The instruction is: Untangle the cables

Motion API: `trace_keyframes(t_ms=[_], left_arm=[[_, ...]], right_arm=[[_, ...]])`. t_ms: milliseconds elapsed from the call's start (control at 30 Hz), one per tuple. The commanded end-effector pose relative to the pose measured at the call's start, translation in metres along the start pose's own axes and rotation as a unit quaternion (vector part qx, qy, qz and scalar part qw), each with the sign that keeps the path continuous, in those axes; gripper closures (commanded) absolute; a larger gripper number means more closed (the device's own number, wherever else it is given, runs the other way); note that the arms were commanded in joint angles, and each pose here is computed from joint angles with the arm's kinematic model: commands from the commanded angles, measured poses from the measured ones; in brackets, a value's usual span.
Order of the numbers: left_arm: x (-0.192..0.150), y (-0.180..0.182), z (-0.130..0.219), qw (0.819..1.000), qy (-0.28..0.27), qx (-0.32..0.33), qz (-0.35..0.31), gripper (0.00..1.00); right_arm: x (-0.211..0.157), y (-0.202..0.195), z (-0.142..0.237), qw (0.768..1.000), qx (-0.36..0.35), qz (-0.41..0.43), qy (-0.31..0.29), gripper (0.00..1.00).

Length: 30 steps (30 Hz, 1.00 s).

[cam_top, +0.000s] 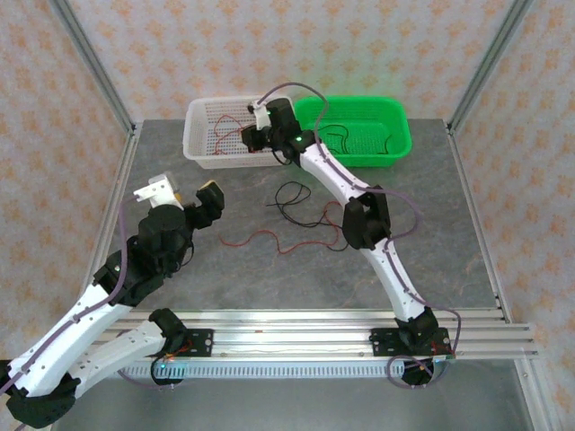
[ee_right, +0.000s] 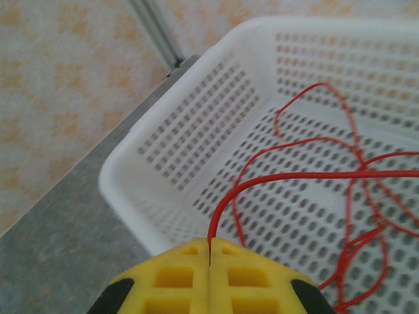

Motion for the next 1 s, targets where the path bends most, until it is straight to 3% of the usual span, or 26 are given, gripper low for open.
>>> trace_keyframes(t_ms=[0,133,333,500,700,967], left_arm=[[0.001,-0.001,-0.001,1.000,-0.004,-0.005,0.013,0.05],[0.001,-0.001,-0.001,1.000,-0.004,-0.005,0.014,0.05],[0.000,-0.001,-0.001,1.000,-0.002,-0.008,0.016,0.05],[-0.003,-0.001,-0.002,1.000,-0.001,-0.008,0.018,0.05],[-0.004,-0.001,-0.003,1.000,-0.003,-0.009,0.020,0.05],[-0.003,-0.004,-0.003,1.000,-0.001,-0.015,0.021,0.05]], right_arm=[[-0.002,0.023,0.005,0.999,0.045,0.008,0.022,1.00],[-0.002,0.010,-0.001,1.000,0.009,-0.005,0.007,1.00],[0.018,-0.038,-0.007,0.993,-0.073,-0.052,-0.077,1.00],[0.043,-0.049,-0.004,0.985,-0.033,-0.098,-0.139,1.00],[0.054,-0.043,-0.004,0.979,0.000,-0.120,-0.165,1.00],[0.045,-0.057,-0.007,0.980,-0.050,-0.114,-0.158,0.79]])
Point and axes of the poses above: each hand's point on the last joint's axis, 136 mm out from that joint toward the fingers, its own z axis back along the fingers, its own y axis along the line the jaws close on, x = y × z, the point moved 5 cm from there along z, back along the fingers, and after that the axes turned 13 degrees about -z, right-handed, at the moved point
